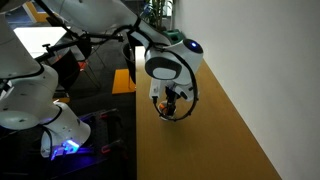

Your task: Take the marker out of the mug and place it on the table

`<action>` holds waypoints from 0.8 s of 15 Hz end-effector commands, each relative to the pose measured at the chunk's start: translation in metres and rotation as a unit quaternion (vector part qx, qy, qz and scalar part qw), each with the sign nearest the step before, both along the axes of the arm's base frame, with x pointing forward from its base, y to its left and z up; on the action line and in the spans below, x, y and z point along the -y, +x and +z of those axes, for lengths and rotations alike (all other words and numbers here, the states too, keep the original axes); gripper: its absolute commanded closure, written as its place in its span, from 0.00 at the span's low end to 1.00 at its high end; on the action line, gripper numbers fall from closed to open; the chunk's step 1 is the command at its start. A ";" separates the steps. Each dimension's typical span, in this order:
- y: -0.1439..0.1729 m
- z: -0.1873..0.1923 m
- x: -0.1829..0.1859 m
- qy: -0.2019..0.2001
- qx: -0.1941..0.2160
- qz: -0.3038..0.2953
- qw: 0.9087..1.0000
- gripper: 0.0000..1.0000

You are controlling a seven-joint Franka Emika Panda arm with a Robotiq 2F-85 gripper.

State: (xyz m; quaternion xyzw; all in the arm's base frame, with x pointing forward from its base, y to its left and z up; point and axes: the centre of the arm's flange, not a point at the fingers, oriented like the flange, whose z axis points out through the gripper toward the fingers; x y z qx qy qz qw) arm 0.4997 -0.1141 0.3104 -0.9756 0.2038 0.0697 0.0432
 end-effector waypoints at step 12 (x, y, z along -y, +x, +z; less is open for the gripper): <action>0.009 -0.029 -0.014 0.001 0.031 -0.028 0.999 0.00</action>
